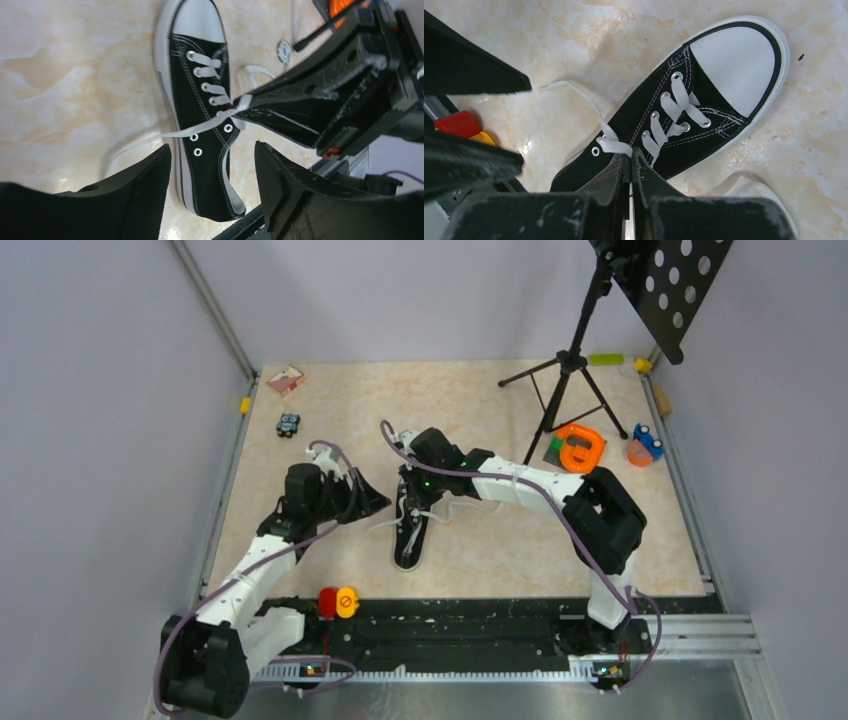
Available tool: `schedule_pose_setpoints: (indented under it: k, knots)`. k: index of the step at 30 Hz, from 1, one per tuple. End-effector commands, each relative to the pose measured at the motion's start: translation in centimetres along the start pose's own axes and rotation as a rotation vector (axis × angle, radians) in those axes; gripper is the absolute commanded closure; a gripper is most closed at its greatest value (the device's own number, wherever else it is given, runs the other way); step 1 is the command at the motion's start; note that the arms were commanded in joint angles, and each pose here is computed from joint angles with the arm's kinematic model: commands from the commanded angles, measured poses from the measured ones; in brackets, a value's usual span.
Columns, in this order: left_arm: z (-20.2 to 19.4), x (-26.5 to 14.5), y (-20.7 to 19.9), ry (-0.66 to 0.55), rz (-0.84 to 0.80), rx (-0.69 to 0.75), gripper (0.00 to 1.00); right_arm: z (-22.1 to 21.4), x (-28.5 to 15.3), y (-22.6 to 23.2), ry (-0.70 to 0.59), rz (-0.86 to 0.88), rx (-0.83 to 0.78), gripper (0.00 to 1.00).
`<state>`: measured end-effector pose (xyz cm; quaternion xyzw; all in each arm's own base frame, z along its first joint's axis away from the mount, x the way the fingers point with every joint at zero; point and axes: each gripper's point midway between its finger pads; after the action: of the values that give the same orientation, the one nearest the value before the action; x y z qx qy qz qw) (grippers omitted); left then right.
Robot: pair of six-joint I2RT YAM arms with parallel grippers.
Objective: Tie the shoes
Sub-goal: Wrap the shoelace around the shoelace.
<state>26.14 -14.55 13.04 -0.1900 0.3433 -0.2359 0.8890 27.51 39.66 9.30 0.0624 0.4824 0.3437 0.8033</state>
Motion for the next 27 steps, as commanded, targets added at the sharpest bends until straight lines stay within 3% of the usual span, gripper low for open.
schedule_pose_setpoints:
  k: [1, 4, 10, 27]
  knots:
    - [1.6, 1.1, -3.6, -0.149, -0.173, 0.151, 0.35, 2.2, -0.8, 1.1, -0.053, 0.038, -0.010, 1.00]
    - [1.6, 1.4, -3.6, -0.189, -0.165, 0.183, 0.39, 2.2, -0.8, 1.3, -0.055, 0.043, -0.005, 1.00]
    - [0.6, 3.0, -2.9, -0.131, -0.158, 0.228, 0.55, 2.6, -0.8, 1.8, -0.064, 0.066, 0.004, 1.00]
    - [-0.7, 5.5, -2.6, -0.066, -0.162, 0.243, 0.57, 2.9, -1.0, 2.0, -0.071, 0.080, 0.015, 1.00]
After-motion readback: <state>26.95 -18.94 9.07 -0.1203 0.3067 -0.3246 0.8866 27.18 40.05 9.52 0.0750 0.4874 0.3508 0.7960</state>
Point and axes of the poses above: each gripper's point midway between its finger pads, its own x axis out along the fingers, its own y axis along the line the jaws close on, z = x × y, and after that the axes turned 15 degrees about x, right-handed
